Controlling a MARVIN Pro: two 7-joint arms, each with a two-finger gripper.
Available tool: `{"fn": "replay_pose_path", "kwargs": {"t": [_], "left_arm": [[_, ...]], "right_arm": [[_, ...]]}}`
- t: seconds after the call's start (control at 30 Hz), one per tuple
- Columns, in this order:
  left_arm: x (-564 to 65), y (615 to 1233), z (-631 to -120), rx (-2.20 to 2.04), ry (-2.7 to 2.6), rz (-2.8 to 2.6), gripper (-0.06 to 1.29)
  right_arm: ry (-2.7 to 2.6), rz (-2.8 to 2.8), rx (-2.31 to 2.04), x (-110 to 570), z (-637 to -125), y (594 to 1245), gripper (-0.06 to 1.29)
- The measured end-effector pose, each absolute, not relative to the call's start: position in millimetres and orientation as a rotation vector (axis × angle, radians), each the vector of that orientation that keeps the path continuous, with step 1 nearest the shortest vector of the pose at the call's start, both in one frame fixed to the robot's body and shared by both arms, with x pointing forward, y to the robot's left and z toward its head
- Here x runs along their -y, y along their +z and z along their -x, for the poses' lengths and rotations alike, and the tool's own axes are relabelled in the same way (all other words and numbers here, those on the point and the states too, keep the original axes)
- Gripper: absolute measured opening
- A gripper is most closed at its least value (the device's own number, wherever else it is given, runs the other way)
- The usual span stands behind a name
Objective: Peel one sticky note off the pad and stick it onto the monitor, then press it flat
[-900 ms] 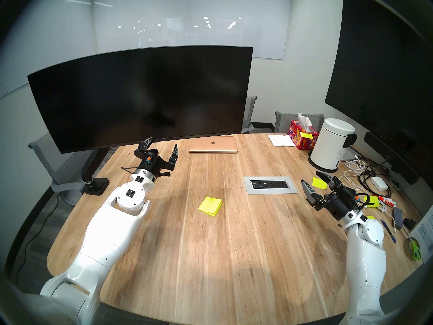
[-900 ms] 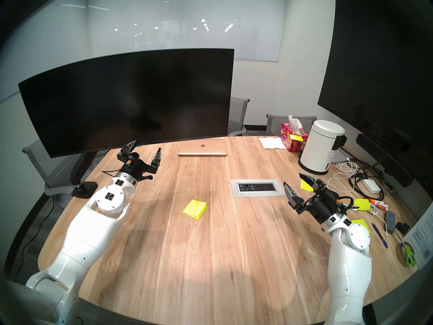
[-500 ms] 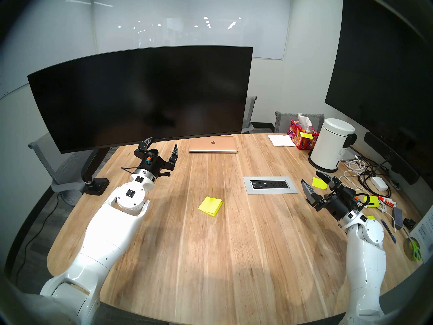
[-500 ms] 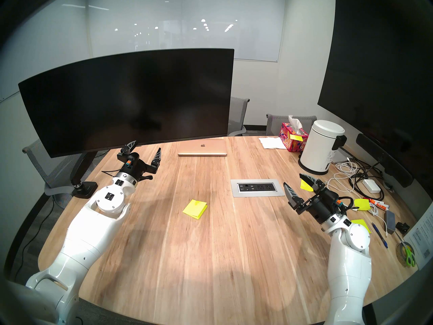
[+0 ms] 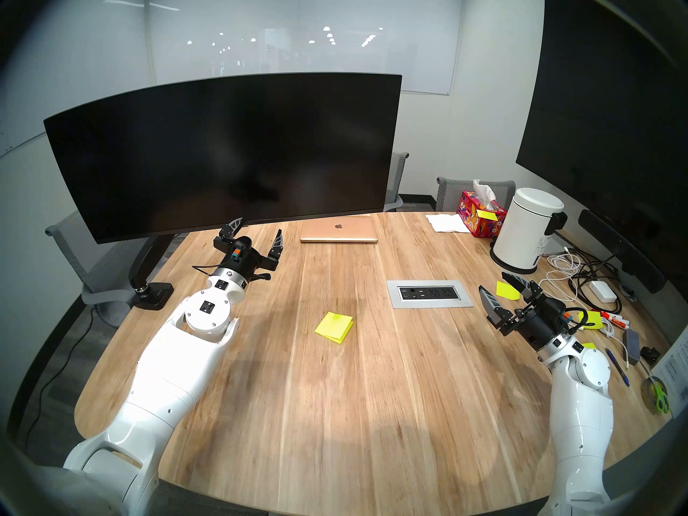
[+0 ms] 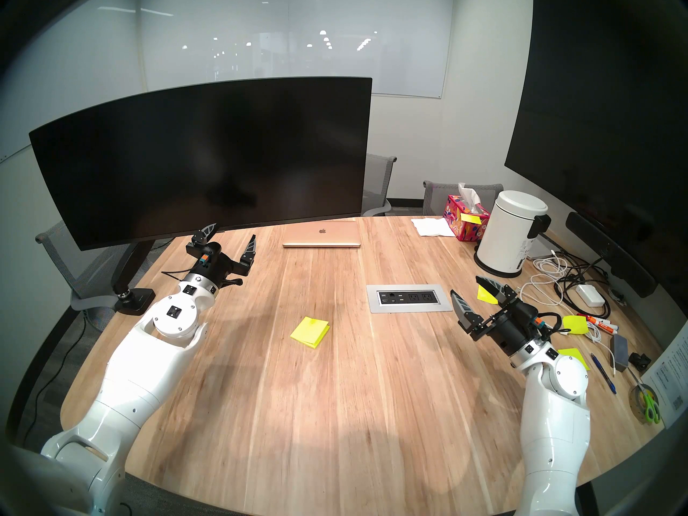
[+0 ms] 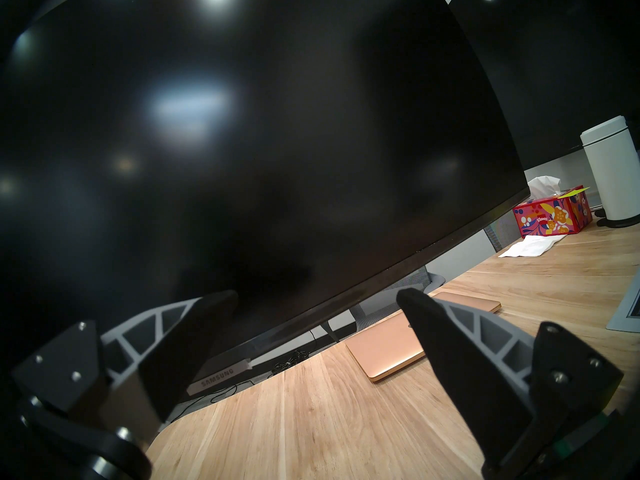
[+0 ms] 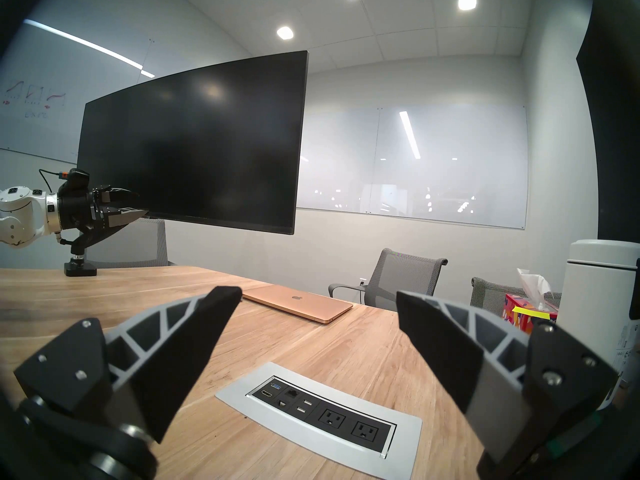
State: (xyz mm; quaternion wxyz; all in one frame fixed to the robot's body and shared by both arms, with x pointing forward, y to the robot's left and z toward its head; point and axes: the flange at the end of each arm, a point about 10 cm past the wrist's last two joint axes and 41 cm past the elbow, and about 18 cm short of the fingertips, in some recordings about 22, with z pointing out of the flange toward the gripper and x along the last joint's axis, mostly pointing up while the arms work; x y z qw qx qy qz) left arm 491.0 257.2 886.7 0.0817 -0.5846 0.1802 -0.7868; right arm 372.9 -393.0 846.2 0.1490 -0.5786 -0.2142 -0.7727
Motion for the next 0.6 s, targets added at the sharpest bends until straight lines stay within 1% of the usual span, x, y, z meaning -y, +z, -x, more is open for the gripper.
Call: {"fn": "replay_pose_path", "kwargs": {"t": [0.6], "left_arm": [[-257.3, 886.7, -491.0, -0.539, -2.351, 1.747, 1.27]], "right_arm": [[-2.218, 1.664, 0.615, 392.8, -372.5, 845.5, 1.23]]}}
